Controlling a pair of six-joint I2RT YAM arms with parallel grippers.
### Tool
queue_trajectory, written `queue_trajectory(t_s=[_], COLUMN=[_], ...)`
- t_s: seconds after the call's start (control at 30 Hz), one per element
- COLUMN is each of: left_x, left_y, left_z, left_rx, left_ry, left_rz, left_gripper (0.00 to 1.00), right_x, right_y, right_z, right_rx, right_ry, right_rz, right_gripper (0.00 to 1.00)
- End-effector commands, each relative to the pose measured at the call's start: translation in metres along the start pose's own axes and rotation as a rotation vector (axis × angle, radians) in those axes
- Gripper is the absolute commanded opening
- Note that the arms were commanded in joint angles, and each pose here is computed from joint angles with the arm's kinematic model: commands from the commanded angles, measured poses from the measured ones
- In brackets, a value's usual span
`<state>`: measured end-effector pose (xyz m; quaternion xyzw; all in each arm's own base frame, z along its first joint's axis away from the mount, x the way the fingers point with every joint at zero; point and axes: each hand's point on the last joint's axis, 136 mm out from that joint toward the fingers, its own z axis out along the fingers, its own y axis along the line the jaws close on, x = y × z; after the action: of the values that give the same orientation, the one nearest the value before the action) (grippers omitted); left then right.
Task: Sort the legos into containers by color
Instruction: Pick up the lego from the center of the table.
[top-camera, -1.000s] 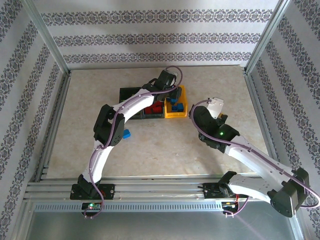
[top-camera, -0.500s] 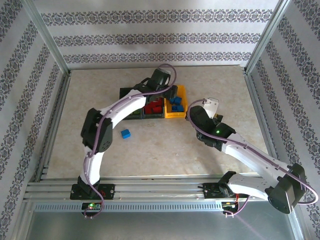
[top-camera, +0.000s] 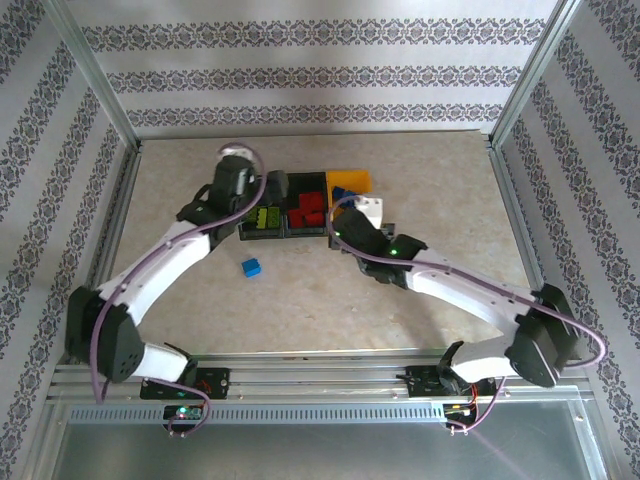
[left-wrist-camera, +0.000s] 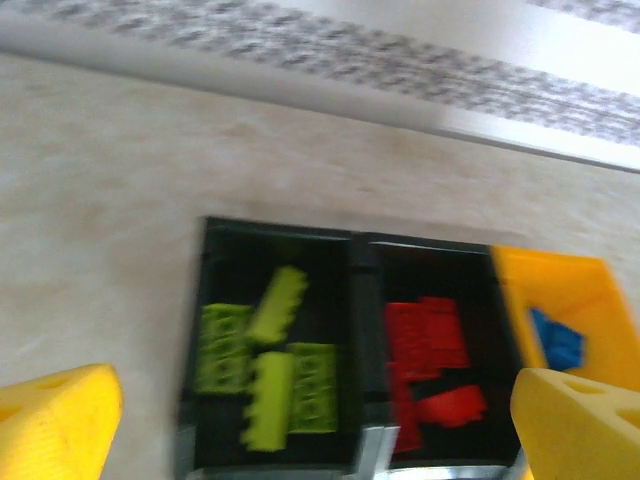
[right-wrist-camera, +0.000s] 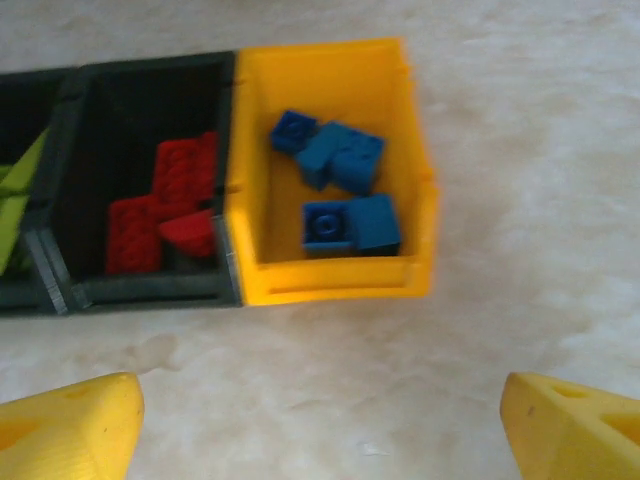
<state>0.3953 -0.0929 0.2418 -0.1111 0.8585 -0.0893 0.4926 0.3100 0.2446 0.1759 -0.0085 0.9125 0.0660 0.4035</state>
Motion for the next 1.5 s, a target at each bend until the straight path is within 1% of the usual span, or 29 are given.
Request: queue_trajectory(t_s=[0.0,0.07,0.23,0.33,0.43,0.57,0.73,0.87,1.0,1.13,1.23,1.37,1.47], left_x=[-0.004,0.003,0.026,0.037,0.044,0.047,0.046,0.047,0.048,0.047,0.047,0.048,0.047], left_y=[0.052,0.082,0.134,0.157,0.175,0.188,0.198,0.198,0.197,0.196,0.197,0.198,0.199], left_z=[-0.026,-0.039,-0.056,-0.059,-0.06,-0.059,-0.06,-0.06,-0.059,-0.059,-0.06,-0.062,-0.063], left_rx=[-0.121,-0.191,-0.31,-0.361,-0.404,-0.409,-0.422,-0.414,-0.403,-0.4,-0.404,-0.411,-0.412], left_ry=[-0.056,-0.057,-0.022,0.004,0.026,0.02,0.006,0.003,0.002,-0.001,-0.005,-0.008,-0.015], left_rz=[-0.091,-0.109,-0.147,-0.174,-0.212,-0.271,-0.31,-0.32,-0.328,-0.33,-0.331,-0.331,-0.332], left_gripper=[1.0,1.0,1.0,1.0,1.0,1.0,1.0,1.0,1.0,1.0,1.0,1.0,1.0], right_x=[0.011,0.022,0.051,0.069,0.08,0.09,0.106,0.116,0.123,0.132,0.133,0.123,0.112], right_y=[0.046,0.072,0.131,0.154,0.169,0.186,0.203,0.211,0.212,0.214,0.214,0.211,0.205], right_z=[0.009,0.017,0.039,0.053,0.065,0.075,0.086,0.096,0.11,0.12,0.12,0.112,0.103], right_rx=[-0.117,-0.162,-0.257,-0.266,-0.269,-0.299,-0.317,-0.325,-0.293,-0.277,-0.276,-0.271,-0.262], right_ry=[0.081,0.132,0.264,0.326,0.369,0.395,0.429,0.45,0.463,0.487,0.494,0.469,0.442], right_rz=[-0.057,-0.096,-0.184,-0.231,-0.264,-0.282,-0.334,-0.352,-0.375,-0.393,-0.39,-0.385,-0.38], right_gripper=[0.89,0.88,0.87,0.87,0.86,0.86,0.85,0.85,0.83,0.74,0.64,0.45,0.38])
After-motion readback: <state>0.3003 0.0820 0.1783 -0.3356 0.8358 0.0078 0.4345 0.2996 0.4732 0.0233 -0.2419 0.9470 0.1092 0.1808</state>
